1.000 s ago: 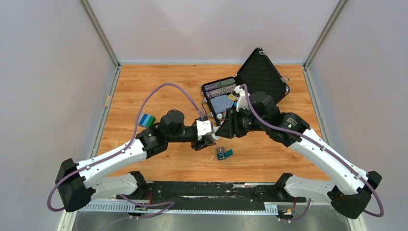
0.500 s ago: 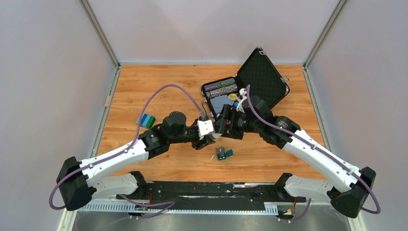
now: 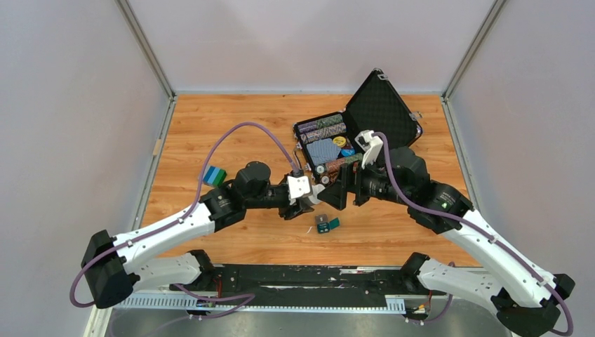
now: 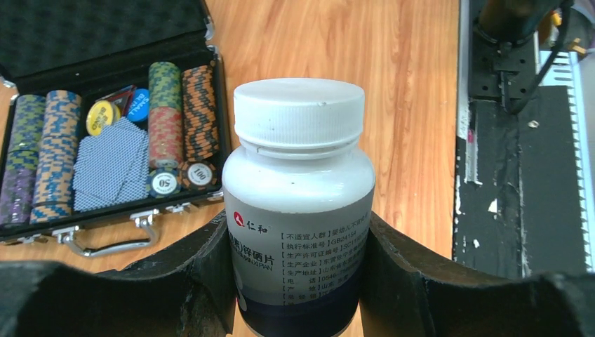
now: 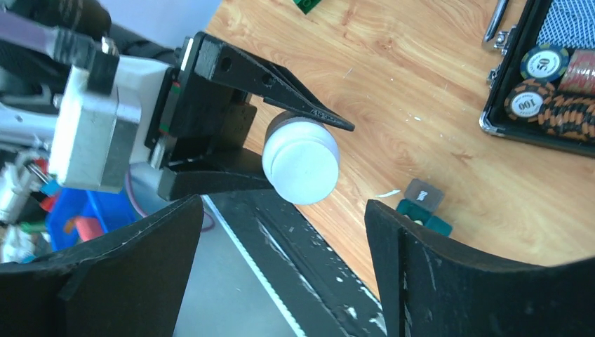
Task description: Sort the pills into containers
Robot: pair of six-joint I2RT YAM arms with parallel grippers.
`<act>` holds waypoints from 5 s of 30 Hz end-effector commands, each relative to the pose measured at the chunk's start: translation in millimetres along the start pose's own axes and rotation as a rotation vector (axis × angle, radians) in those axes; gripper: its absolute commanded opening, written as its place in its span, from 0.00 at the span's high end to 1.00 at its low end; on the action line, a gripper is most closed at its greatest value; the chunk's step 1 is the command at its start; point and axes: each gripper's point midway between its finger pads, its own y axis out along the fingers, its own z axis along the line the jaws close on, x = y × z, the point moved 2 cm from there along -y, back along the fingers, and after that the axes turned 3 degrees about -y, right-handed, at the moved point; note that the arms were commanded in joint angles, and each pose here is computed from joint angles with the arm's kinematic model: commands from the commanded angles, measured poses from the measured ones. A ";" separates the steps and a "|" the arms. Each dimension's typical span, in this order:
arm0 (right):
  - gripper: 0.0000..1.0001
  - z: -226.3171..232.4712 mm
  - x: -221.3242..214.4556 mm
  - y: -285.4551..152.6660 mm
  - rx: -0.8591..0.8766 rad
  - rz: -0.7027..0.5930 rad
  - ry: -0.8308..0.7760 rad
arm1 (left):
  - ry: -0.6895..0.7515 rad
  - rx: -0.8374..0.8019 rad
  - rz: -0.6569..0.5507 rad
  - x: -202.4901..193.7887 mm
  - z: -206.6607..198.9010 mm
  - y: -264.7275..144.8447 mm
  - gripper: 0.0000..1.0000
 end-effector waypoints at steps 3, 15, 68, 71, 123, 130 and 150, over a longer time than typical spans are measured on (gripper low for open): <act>0.15 2.7 -12.9 -0.7 0.087 0.105 -0.243 | 0.051 -0.079 -0.106 37.2 -12.0 -11.2 1.00; 0.41 1.0 -4.8 19.5 0.066 0.111 -0.214 | 0.056 -0.117 -0.120 40.4 -17.9 -11.9 1.00; 0.15 -0.9 2.9 1.2 0.046 0.071 -0.285 | 0.057 -0.068 -0.106 38.6 -11.0 -13.9 0.98; 0.15 2.5 1.0 2.0 0.081 0.091 -0.328 | 0.060 -0.076 -0.113 40.9 -12.7 -15.4 0.98; 0.12 4.7 1.8 12.6 0.114 0.112 -0.169 | 0.049 0.056 -0.152 48.9 5.6 -20.1 0.98; 0.21 4.4 10.2 15.3 0.110 0.116 -0.240 | 0.055 -0.031 -0.144 50.6 -6.9 -19.6 0.97; 0.76 11.1 12.4 55.7 0.060 0.151 0.240 | 0.047 0.020 -0.118 42.8 3.4 -12.3 0.98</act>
